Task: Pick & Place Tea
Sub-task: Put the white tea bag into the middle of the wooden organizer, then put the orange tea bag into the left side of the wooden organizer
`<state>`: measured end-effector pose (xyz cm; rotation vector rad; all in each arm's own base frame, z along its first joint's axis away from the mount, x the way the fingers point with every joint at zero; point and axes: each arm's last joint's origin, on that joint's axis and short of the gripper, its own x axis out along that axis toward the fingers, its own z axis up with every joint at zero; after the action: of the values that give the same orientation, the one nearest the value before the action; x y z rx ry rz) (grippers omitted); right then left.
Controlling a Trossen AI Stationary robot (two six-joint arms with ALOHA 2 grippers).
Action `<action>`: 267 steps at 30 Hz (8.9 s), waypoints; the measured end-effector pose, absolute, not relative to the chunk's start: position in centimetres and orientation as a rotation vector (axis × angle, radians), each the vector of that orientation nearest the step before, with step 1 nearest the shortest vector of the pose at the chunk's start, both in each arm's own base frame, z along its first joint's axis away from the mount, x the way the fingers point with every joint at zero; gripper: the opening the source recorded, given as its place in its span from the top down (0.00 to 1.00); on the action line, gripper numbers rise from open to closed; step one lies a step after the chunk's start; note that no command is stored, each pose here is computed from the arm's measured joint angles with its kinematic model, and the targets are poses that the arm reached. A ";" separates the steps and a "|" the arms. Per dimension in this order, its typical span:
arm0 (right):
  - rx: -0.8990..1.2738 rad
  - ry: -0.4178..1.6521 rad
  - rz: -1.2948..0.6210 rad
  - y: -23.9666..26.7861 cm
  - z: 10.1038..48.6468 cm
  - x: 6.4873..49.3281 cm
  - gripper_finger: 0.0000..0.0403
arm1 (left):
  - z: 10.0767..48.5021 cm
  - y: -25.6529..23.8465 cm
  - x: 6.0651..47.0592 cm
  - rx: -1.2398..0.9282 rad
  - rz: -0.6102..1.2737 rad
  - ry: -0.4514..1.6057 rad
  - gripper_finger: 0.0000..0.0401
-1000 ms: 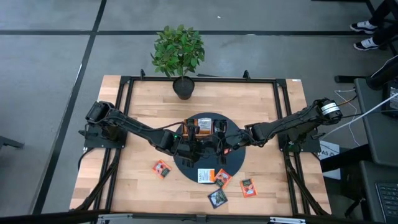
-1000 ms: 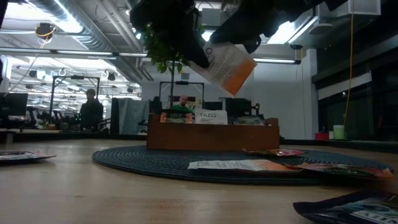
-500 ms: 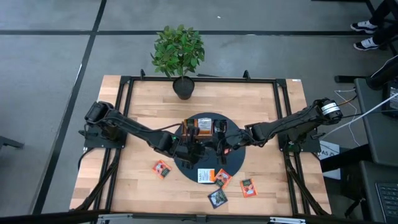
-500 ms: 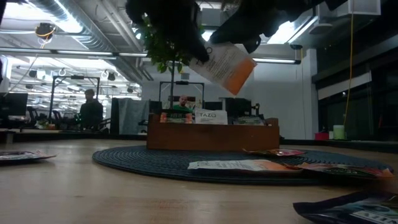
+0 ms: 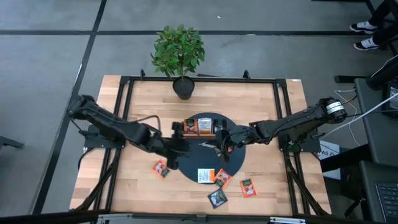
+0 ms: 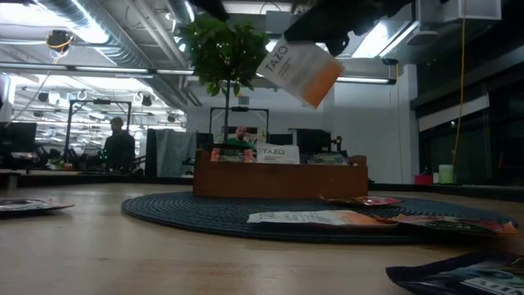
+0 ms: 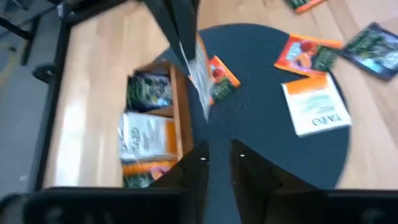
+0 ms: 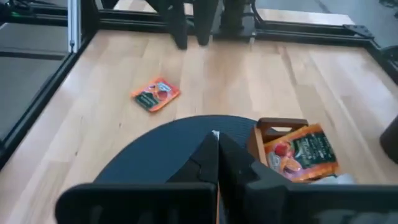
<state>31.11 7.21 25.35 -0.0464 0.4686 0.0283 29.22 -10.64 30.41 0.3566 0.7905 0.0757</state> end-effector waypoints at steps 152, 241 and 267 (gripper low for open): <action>0.014 0.176 0.109 4.1 18.1 28.7 0.97 | 24.5 -8.0 21.6 0.072 0.060 0.417 0.97; 0.143 0.804 -0.223 7.0 11.0 22.3 0.99 | 12.5 -10.8 36.3 -0.484 0.239 0.458 0.78; 0.257 0.736 -0.225 7.4 10.7 23.2 0.99 | 12.7 -9.0 37.0 -0.960 0.348 0.379 0.53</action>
<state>23.17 7.39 10.71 0.2572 0.7359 -0.2249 37.01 -9.01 12.73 -0.9601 0.3786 0.3481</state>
